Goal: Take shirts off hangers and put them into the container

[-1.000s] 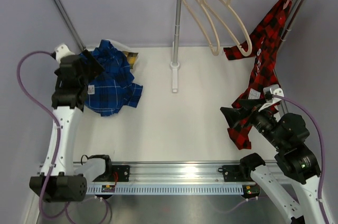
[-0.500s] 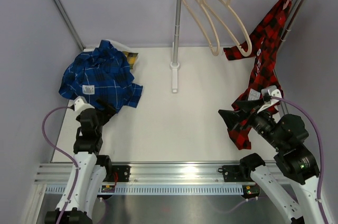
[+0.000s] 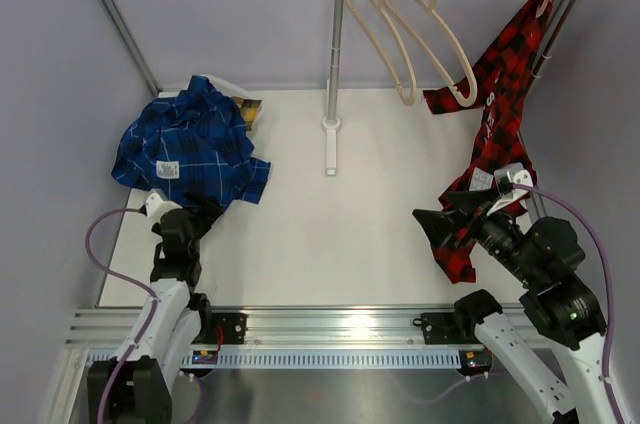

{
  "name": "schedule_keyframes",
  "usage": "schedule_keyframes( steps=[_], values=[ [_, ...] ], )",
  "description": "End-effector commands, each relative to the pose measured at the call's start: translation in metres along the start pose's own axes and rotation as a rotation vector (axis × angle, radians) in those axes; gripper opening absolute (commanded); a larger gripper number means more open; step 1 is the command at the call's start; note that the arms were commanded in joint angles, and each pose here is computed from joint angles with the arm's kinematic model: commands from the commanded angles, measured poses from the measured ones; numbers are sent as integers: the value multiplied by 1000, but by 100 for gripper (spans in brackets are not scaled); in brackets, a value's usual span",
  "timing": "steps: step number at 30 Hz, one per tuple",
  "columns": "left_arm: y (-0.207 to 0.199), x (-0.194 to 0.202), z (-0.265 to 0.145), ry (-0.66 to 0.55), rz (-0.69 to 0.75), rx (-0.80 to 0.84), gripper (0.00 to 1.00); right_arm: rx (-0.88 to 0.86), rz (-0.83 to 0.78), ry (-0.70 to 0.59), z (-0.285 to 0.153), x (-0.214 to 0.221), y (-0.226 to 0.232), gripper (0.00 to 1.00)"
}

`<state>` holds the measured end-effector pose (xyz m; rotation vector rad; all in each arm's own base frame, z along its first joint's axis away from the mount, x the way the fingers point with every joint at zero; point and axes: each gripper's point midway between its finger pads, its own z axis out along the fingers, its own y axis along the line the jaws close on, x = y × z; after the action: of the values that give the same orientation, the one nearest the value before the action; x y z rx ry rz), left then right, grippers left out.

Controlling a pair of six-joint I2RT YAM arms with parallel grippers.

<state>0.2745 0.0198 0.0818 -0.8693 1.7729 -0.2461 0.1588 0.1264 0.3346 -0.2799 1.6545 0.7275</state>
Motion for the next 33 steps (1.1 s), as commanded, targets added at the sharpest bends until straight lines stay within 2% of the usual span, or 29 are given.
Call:
schedule_keyframes(
  steps=[1,7,9,10,11,13,14,17,18,20,24,25,27,28,29,31,33],
  values=[
    [-11,-23,10,-104,-42,29,95,-39,-19,-43,-2,-10,8,100],
    [-8,-20,21,-90,-54,14,90,-32,-17,-35,-2,-8,7,99],
    [-9,-22,23,-95,-56,13,83,-32,-18,-32,-1,-8,7,99],
    [-10,-23,24,-97,-57,16,78,-31,-18,-34,-2,-8,7,99],
    [-12,-25,25,-99,-57,18,66,-30,-19,-34,-1,-8,6,99],
    [-15,-29,25,-108,-56,23,51,-28,-17,-32,-1,-7,6,99],
    [-15,-31,26,-113,-53,20,37,-29,-19,-33,-1,-8,6,100],
    [-22,-40,26,-127,-40,26,22,-29,-18,-30,0,-8,6,99],
    [-25,-44,27,-127,-39,28,12,-28,-18,-27,1,-7,6,99],
    [-30,-45,26,-117,-41,37,2,-26,-18,-28,1,-7,5,100],
    [-44,-54,19,-74,-48,39,0,-21,-18,-25,2,-7,4,100],
    [-63,-78,13,-113,-44,77,0,-22,-18,-24,2,-7,4,99],
    [-72,-92,8,-110,-16,64,0,-20,-17,-22,3,-7,4,99],
    [-93,-121,5,-149,13,86,0,-21,-16,-20,4,-7,4,100],
    [-97,-127,4,-132,41,66,0,-22,-15,-18,4,-6,4,99],
    [-127,-164,9,-159,102,78,0,-24,-13,-14,5,-6,4,99],
    [-143,-179,16,-159,128,83,0,-22,-11,-7,7,-5,4,99]
  ],
)
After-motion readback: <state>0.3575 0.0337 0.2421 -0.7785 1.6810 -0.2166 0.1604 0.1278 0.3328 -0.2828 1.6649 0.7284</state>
